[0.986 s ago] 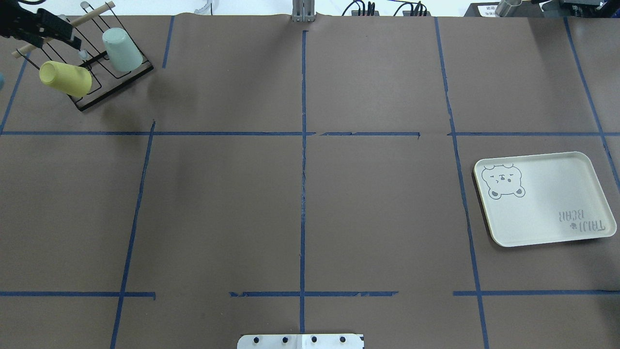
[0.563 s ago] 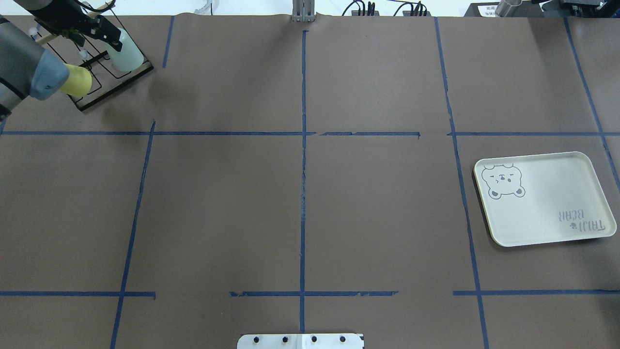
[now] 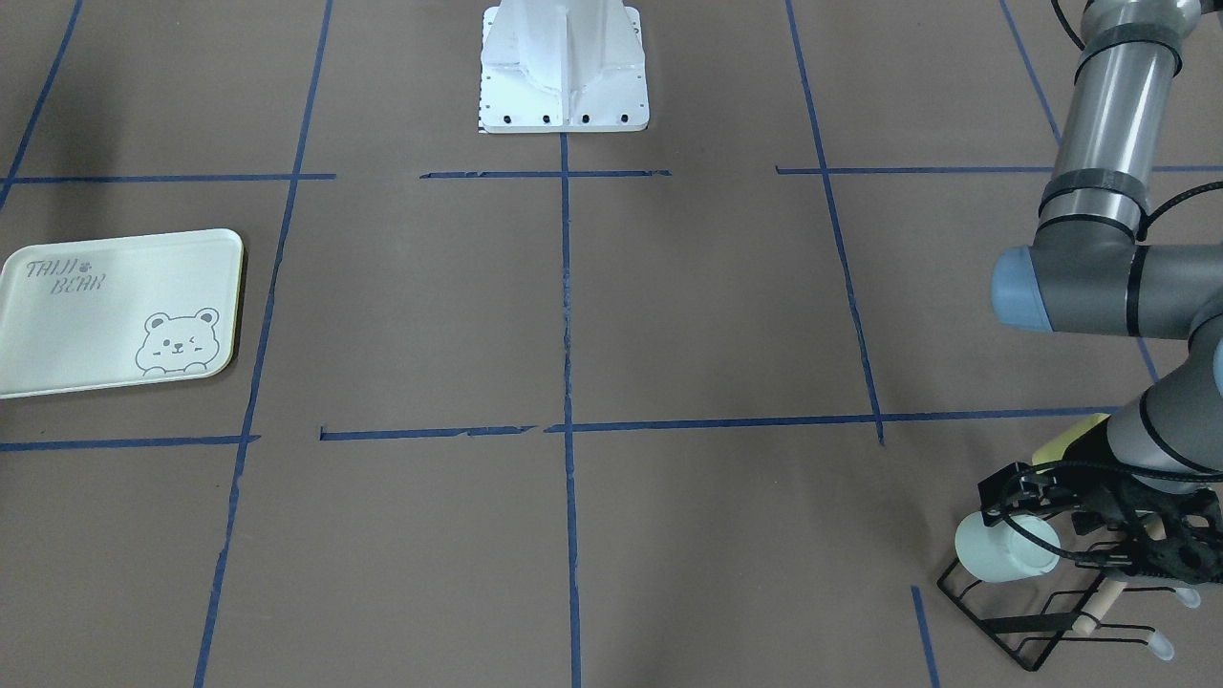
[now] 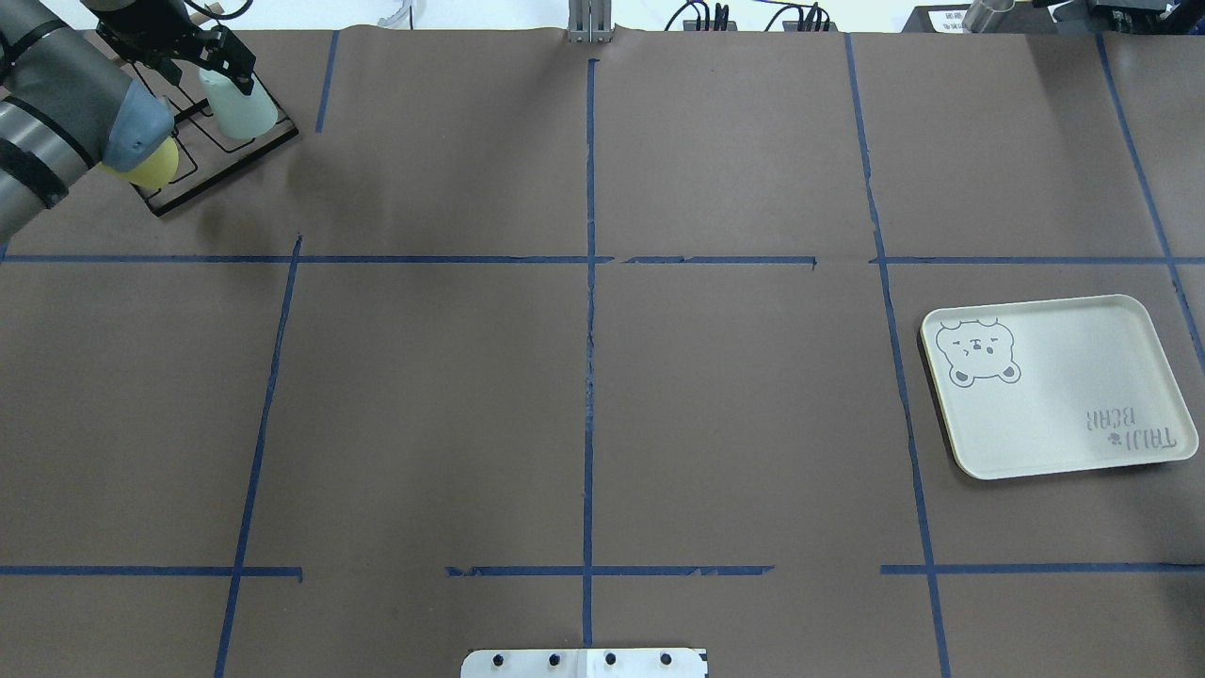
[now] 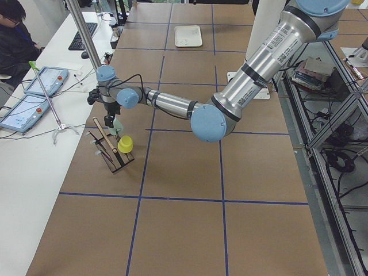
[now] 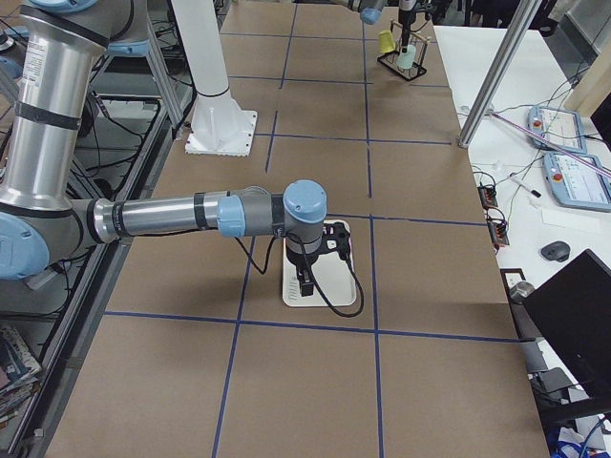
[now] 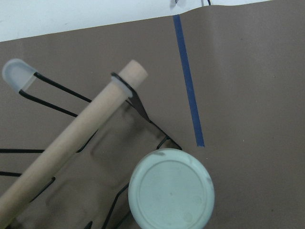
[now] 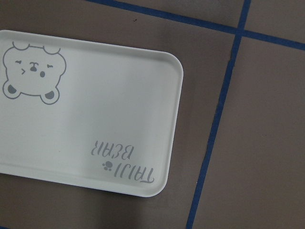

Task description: Left arm grabs green cup and hands to right arm on tray

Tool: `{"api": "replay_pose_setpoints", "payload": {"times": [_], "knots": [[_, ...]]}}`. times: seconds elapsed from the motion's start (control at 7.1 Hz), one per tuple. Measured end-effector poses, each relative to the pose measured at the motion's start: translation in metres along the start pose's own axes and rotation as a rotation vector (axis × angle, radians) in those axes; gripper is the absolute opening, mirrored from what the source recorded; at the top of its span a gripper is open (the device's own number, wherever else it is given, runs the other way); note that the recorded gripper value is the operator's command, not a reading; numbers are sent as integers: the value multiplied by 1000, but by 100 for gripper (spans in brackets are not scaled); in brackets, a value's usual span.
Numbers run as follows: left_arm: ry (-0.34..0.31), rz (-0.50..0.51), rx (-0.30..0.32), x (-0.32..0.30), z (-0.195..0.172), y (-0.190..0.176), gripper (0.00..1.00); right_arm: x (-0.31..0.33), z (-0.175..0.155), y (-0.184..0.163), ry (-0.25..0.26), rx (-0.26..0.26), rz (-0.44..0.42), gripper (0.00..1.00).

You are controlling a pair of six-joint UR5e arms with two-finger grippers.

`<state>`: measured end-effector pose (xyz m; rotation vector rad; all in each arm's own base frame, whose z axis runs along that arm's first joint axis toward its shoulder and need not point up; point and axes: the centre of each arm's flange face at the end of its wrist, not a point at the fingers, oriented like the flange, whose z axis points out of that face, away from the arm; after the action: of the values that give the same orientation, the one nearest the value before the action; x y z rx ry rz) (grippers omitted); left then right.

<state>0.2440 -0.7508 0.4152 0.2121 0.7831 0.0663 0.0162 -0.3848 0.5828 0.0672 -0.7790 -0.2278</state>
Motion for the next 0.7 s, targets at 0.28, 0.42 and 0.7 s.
{"api": "replay_pose_setpoints", "payload": {"times": [0.28,0.42,0.7], "knots": [[-19,-6,-1,4,5,-11,100,0,0,0,0,0,-1,100],[-35,-4,4,7,9,-14,100,0,0,0,0,0,-1,100],[-47,1,3,14,15,-15,97,1,1,0,1,-1,0,100]]}}
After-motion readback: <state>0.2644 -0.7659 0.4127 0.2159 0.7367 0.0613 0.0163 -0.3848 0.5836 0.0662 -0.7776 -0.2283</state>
